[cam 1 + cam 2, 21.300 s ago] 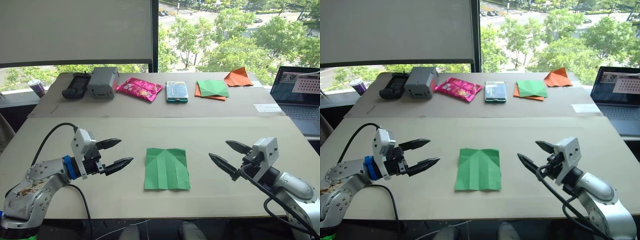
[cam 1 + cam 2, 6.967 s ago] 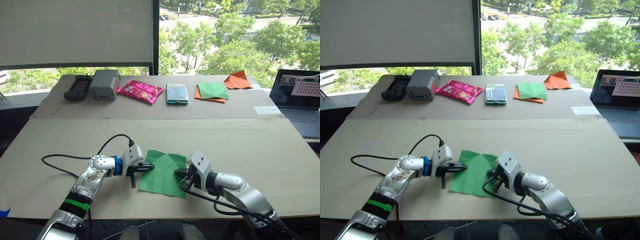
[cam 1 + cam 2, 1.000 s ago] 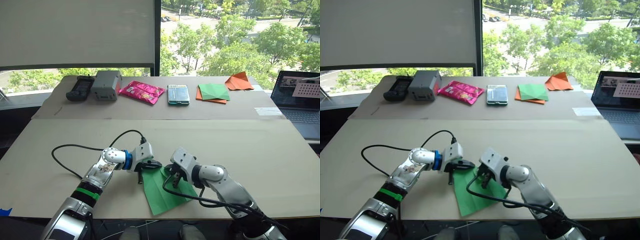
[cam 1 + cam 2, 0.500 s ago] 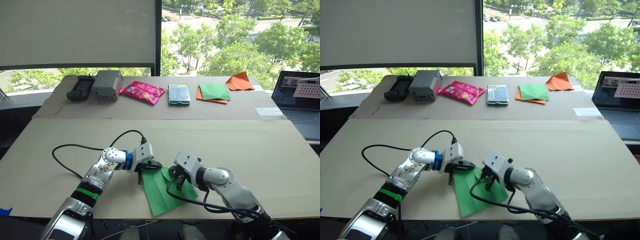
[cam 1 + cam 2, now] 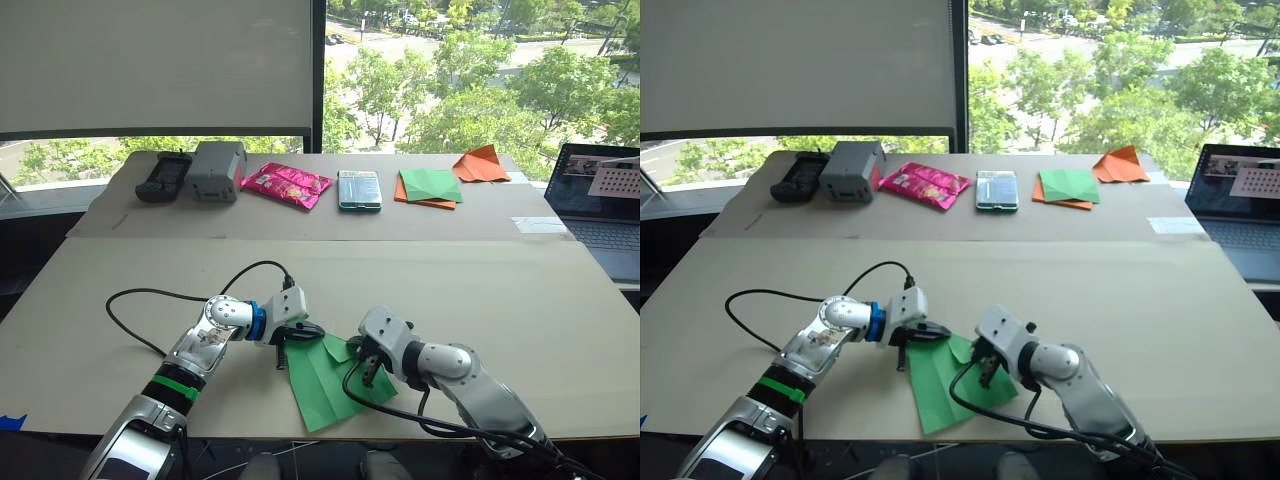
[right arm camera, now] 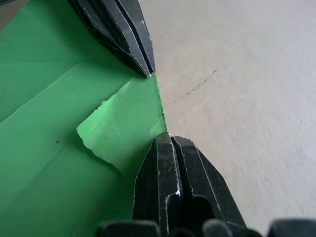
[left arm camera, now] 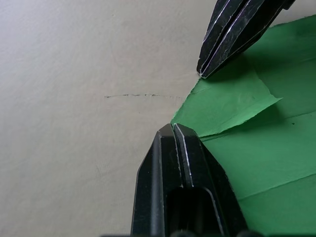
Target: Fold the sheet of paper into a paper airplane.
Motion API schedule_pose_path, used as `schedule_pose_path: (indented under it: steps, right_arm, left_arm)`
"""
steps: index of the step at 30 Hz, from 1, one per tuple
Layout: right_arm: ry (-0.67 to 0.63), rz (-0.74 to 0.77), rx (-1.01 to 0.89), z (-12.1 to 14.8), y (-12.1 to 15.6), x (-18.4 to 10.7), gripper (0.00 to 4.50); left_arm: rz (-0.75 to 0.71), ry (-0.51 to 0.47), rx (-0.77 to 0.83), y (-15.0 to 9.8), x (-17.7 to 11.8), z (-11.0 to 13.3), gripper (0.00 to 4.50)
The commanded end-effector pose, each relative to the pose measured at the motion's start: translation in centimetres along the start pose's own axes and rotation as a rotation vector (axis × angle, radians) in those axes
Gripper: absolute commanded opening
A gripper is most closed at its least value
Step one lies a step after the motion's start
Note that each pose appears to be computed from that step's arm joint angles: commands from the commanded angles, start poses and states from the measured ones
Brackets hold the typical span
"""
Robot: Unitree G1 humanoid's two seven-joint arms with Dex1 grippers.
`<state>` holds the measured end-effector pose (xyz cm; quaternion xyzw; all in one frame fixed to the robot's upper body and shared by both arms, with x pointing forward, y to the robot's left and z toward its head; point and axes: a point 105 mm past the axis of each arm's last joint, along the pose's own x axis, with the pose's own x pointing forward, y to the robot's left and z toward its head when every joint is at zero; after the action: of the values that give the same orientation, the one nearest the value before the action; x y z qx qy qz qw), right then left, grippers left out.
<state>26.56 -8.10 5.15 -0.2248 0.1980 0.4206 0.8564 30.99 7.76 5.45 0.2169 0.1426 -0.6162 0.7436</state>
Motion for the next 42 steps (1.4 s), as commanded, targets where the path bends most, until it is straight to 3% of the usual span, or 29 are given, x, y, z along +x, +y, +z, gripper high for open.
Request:
schedule_pose_path:
  steps: [1, 13, 28, 36, 42]
  right_arm:
    - [0.217, 0.010, 0.099, -5.6, 0.8, -0.5, 0.02]
    - [0.281, -0.009, 0.139, -7.9, 1.1, -2.6, 0.02]
    - [0.295, -0.032, 0.154, -8.2, 1.0, -3.7, 0.02]
    - [0.249, -0.073, 0.141, -6.5, -0.1, -4.3, 0.02]
    - [-0.004, -0.066, 0.099, -0.8, -0.7, -5.2, 0.02]
  left_arm:
    - [-0.020, 0.060, -0.030, -0.5, 0.1, -1.5, 0.00]
    - [-0.019, 0.063, -0.028, -0.4, 0.1, -1.6, 0.00]
    - [-0.021, 0.060, -0.026, -0.3, 0.2, -1.7, 0.00]
    - [-0.021, 0.057, -0.024, -0.2, 0.3, -1.6, 0.00]
    - [-0.023, 0.055, -0.020, -0.2, 0.3, -1.6, 0.00]
